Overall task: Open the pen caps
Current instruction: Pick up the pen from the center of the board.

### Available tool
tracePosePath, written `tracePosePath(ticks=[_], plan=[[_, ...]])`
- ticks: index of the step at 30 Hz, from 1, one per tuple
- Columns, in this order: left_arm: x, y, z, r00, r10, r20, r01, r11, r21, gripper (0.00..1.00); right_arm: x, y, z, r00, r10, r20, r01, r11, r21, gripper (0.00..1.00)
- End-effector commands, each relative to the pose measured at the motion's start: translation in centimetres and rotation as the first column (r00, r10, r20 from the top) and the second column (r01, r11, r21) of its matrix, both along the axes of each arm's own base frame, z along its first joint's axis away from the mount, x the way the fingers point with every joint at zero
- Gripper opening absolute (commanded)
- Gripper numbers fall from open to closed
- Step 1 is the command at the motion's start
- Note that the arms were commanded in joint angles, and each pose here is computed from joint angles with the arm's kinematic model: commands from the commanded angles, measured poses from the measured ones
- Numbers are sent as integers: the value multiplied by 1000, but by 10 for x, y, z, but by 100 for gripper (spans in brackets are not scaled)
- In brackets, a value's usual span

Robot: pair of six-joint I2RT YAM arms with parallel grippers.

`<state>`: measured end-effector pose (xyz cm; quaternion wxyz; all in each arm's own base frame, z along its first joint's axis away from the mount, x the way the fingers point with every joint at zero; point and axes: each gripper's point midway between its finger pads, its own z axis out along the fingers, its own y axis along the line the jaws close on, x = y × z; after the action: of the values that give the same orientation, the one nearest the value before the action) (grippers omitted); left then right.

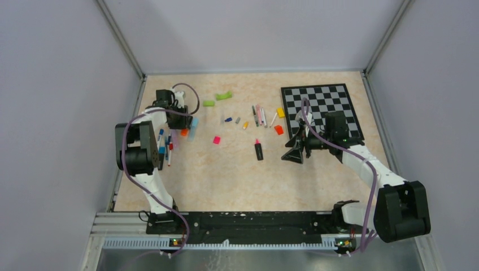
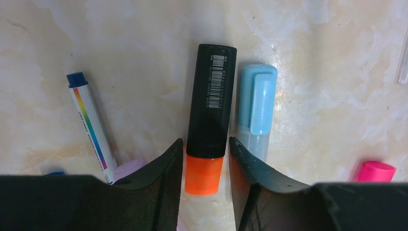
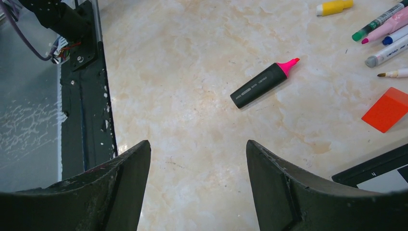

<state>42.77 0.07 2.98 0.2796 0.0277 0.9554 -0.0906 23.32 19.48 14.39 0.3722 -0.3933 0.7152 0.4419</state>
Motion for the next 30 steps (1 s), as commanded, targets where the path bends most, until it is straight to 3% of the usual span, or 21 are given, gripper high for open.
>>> tracePosePath(ticks=[1, 14, 23, 30], plan=[[5, 4, -2, 1000, 1, -2, -1, 1000, 31, 44, 5, 0, 10, 998, 20, 56, -22, 1000, 21, 71], [-7, 5, -21, 998, 26, -60, -18, 992, 126, 40, 5, -1, 11, 998, 19, 54, -20, 999, 27, 71], [0, 1, 0, 1000, 18, -8, -17, 994, 108, 10, 6, -4, 13, 998, 15, 64, -16, 1000, 24, 71], [8, -4, 60, 988, 7, 153, -20, 996, 84, 6, 5, -8, 16, 996, 19, 86, -21, 1000, 21, 71]])
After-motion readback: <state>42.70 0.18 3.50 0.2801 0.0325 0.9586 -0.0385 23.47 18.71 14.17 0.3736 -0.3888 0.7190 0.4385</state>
